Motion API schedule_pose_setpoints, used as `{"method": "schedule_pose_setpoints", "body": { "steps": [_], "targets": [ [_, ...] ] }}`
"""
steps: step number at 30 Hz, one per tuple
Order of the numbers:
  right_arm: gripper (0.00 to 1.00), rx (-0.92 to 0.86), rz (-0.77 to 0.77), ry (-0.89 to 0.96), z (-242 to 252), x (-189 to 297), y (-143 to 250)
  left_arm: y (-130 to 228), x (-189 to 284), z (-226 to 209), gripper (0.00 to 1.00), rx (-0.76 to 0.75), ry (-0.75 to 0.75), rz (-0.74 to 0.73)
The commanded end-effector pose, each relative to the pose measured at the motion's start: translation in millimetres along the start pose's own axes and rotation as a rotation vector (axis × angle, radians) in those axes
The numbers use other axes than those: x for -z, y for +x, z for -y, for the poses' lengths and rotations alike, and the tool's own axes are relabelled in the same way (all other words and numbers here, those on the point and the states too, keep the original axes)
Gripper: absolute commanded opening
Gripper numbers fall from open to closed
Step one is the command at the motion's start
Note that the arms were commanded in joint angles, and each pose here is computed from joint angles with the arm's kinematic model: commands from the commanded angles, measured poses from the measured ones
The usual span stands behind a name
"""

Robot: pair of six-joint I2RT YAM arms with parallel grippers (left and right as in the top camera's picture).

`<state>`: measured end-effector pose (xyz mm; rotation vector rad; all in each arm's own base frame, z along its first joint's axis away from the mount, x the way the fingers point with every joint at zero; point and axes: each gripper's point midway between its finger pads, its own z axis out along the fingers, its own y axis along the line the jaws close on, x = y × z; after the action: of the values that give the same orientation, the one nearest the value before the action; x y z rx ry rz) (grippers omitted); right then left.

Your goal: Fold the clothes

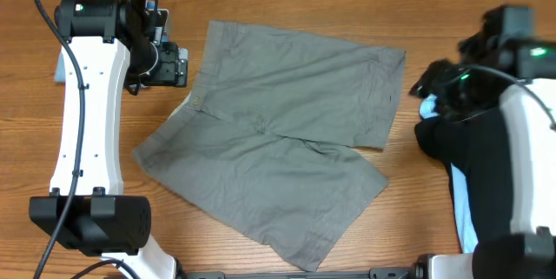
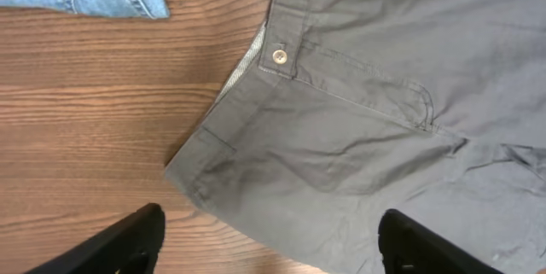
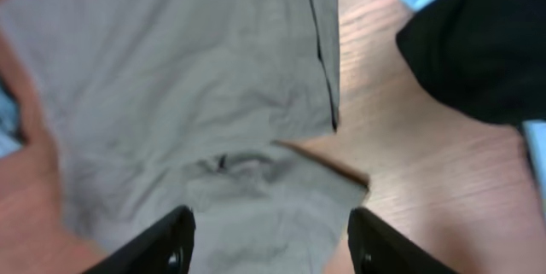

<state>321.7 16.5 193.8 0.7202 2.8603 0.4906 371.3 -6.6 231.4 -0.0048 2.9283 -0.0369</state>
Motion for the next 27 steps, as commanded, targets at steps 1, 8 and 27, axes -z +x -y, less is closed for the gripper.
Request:
{"method": "schedule_pose_setpoints", "body": {
  "steps": [1, 8, 27],
  "targets": [
    [0.57, -0.076, -0.112, -0.019, 14.9, -53.2, 25.9, -0.4, 7.0, -2.0, 0.85, 0.013, -0.021, 0.029],
    [0.49, -0.201, -0.152, -0.095, 39.2, -133.9, 55.5, 3.7, -11.5, -2.4, 0.88, 0.013, -0.021, -0.002],
    [0.16, -0.271, 0.019, -0.140, 55.7, -175.2, 40.8, 6.8, -22.2, 2.3, 0.88, 0.014, 0.007, -0.020]
  ]
}}
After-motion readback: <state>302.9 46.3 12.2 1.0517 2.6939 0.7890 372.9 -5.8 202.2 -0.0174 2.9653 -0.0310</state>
